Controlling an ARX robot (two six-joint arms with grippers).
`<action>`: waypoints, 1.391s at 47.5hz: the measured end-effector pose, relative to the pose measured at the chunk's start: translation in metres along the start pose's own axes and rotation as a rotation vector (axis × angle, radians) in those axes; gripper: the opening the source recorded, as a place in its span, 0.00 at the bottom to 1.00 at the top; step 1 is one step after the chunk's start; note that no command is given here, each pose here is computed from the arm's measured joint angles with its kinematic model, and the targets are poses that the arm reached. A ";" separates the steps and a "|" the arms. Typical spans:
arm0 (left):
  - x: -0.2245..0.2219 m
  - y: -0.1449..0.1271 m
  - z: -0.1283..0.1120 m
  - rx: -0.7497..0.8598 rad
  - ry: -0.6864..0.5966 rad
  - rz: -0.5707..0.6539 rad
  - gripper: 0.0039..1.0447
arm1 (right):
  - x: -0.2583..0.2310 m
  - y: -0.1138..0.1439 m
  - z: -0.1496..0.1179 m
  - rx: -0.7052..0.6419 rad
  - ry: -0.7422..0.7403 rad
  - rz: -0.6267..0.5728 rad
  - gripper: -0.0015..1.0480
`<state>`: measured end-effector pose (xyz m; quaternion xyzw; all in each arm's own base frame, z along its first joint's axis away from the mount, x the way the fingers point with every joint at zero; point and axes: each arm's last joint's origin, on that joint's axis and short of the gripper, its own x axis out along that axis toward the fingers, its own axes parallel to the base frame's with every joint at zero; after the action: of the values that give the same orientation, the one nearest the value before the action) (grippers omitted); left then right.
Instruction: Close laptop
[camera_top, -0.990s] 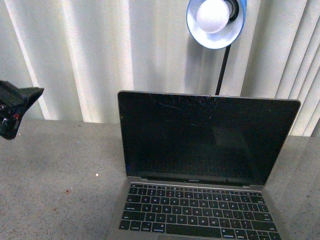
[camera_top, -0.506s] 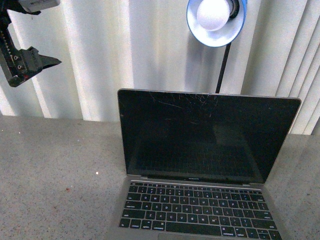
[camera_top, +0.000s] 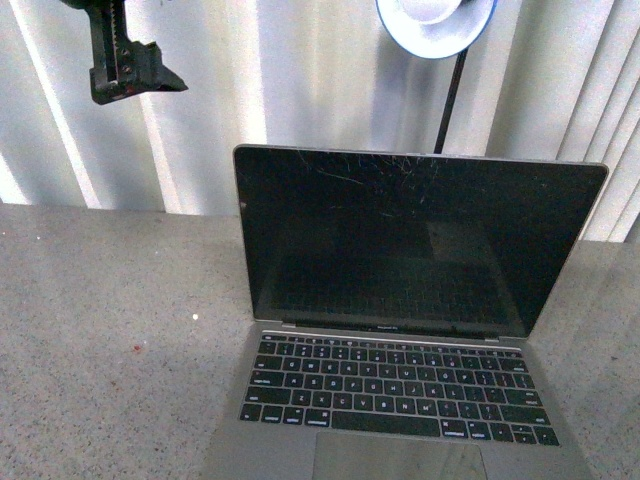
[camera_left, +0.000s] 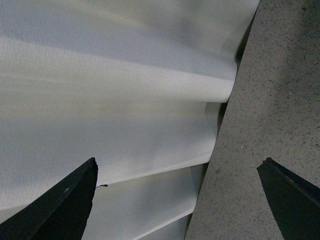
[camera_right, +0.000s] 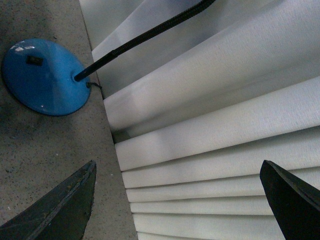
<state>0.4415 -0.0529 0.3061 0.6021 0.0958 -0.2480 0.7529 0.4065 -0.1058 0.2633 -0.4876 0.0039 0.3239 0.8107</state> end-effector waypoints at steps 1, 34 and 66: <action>0.000 0.001 0.001 0.001 -0.001 0.000 0.94 | 0.002 0.000 -0.001 0.003 0.000 0.009 0.93; 0.033 -0.020 0.038 0.105 -0.031 -0.097 0.64 | 0.064 0.009 0.016 -0.024 -0.041 0.157 0.26; 0.038 -0.054 0.064 0.128 -0.083 -0.223 0.03 | 0.080 0.031 0.037 0.088 -0.059 0.329 0.03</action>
<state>0.4375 -0.1323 0.2592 0.6238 0.1148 -0.3604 0.6839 0.4420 -0.0248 0.2318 -0.4349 0.0742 0.4659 0.7670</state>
